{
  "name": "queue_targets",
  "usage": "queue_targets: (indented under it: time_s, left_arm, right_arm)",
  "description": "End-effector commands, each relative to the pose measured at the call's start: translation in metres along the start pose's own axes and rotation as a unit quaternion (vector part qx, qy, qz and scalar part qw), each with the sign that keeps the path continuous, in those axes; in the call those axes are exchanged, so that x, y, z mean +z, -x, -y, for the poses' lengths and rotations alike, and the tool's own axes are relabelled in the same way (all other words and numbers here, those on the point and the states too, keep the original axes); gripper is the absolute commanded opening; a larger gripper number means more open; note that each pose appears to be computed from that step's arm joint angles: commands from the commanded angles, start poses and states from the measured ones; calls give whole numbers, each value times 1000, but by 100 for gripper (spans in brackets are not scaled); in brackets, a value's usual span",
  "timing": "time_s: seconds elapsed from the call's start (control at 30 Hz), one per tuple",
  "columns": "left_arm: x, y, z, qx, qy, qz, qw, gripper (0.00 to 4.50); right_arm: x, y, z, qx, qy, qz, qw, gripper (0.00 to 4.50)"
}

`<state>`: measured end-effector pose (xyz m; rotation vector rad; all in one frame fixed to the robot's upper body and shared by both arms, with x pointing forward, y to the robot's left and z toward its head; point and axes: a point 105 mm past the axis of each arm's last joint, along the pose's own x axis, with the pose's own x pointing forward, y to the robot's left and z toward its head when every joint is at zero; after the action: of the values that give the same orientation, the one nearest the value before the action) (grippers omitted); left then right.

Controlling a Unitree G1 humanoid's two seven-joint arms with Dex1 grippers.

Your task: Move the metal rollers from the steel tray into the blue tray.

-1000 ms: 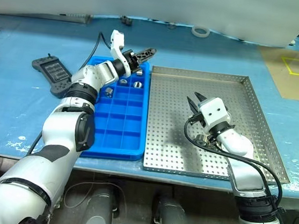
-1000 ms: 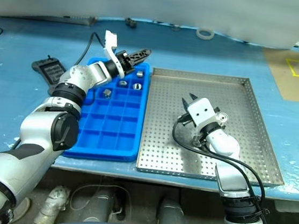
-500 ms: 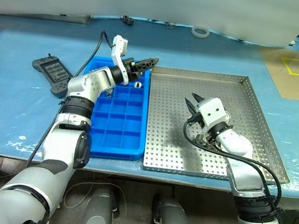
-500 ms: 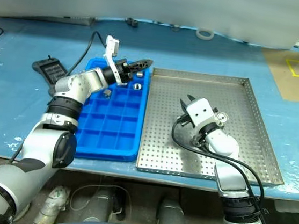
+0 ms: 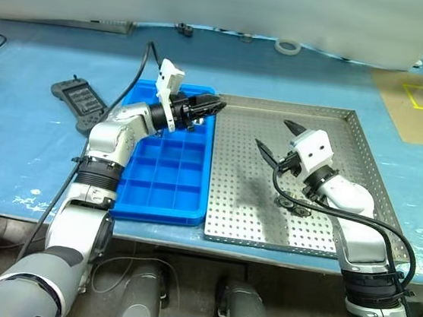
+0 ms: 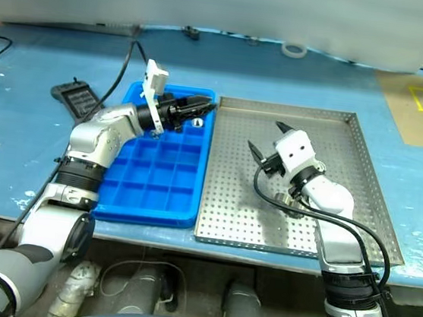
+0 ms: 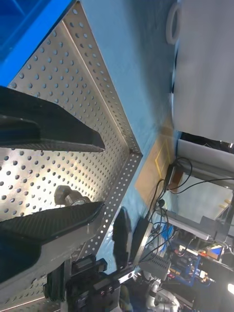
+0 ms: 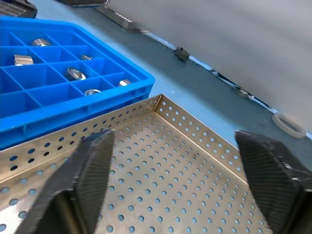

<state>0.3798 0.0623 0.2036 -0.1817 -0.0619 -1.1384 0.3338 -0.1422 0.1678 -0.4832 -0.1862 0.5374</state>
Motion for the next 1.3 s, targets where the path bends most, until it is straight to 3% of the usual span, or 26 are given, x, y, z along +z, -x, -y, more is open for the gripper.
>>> queue_targets:
  time_s: [0.03,0.3,0.87,1.13,1.23,1.3]
  left_arm:
    - [12,3,0,5,-26,10,1000,166]
    - [15,17,-7,25,-26,2,999,166]
    - [7,24,7,12,-3,-5,1000,166]
    - [29,25,-6,29,40,36,998,166]
    - [27,22,-15,52,36,33,997,166]
    - [23,18,-6,28,34,23,999,166]
  right_arm:
    - [8,-4,-2,1,10,10,1000,449]
    - [7,-5,3,-21,10,9,1000,449]
    - [14,-19,5,-20,9,29,999,449]
    - [5,-8,6,-33,2,13,999,449]
    - [6,-10,-1,-29,2,14,999,449]
    - [9,-10,-1,-28,-1,19,999,449]
